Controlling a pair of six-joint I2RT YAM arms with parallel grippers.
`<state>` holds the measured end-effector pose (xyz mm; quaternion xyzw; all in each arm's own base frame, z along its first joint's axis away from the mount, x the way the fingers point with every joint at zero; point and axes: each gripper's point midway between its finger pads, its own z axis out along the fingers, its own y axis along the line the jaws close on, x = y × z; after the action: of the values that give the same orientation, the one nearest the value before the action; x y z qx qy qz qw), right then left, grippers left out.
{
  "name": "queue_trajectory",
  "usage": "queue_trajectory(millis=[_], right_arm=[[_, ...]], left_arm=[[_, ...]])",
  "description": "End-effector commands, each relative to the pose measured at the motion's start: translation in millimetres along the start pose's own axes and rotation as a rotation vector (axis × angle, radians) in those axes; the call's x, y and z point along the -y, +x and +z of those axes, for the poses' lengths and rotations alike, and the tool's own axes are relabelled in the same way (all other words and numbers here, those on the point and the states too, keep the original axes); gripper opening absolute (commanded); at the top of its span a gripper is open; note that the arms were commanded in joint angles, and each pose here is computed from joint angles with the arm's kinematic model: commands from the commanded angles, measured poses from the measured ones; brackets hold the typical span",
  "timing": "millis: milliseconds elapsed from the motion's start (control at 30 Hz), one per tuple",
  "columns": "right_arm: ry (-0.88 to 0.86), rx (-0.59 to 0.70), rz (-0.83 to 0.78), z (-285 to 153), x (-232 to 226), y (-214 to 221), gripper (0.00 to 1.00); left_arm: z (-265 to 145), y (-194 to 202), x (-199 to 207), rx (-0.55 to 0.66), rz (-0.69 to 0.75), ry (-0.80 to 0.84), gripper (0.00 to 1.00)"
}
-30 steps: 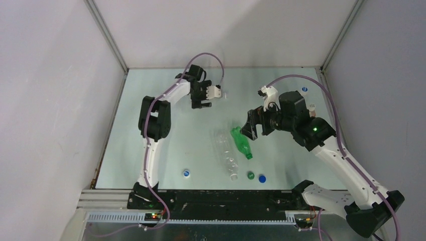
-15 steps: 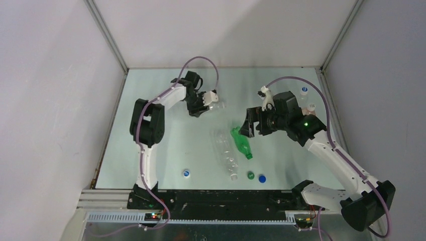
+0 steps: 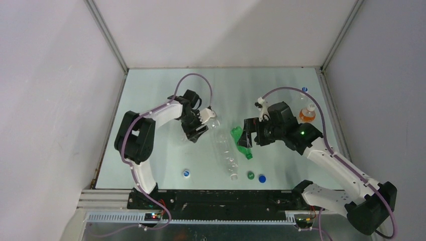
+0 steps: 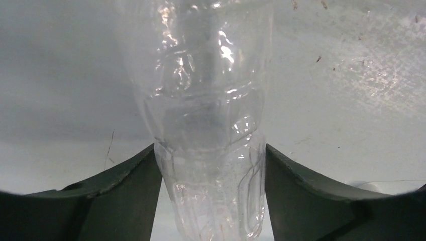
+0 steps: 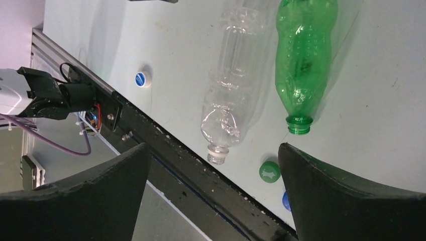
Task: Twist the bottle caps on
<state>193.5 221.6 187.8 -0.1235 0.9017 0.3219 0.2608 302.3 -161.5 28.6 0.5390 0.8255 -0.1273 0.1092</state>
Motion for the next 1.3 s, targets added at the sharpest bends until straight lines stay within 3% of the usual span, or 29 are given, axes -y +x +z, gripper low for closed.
queue_trajectory(millis=[0,133,367,467,600,767,933,1267], right_arm=[[0.061,0.004,0.028,2.3,6.3,3.6,0.99],[0.1,0.012,0.026,2.3,11.6,7.6,0.99],[0.142,-0.012,-0.002,8.7,16.4,16.8,0.99],[0.147,-0.017,-0.025,11.1,14.2,19.5,0.99],[0.139,-0.014,-0.046,11.1,8.1,21.9,0.97],[0.088,0.014,-0.083,10.2,-10.9,20.9,0.94],[0.083,0.005,-0.138,18.4,-28.0,24.6,0.93],[0.092,-0.078,-0.297,67.4,-80.7,44.5,0.89]], left_arm=[[-5.5,-0.2,-2.2,-0.027,-0.112,-0.047,0.78],[-0.2,-5.0,-8.8,-0.059,-0.125,-0.085,0.87],[10.3,-25.5,-17.6,-0.062,-0.124,-0.116,0.89],[11.5,-36.3,-18.0,-0.02,-0.128,-0.115,0.85],[5.2,-49.7,-18.1,0.053,-0.144,-0.129,0.71],[-36.6,-67.1,-15.5,0.201,-0.15,-0.218,0.6],[-110.8,-89.2,-10.4,0.442,-0.197,-0.368,0.58],[-228.1,-53.3,28.1,0.792,-0.348,-0.613,0.55]])
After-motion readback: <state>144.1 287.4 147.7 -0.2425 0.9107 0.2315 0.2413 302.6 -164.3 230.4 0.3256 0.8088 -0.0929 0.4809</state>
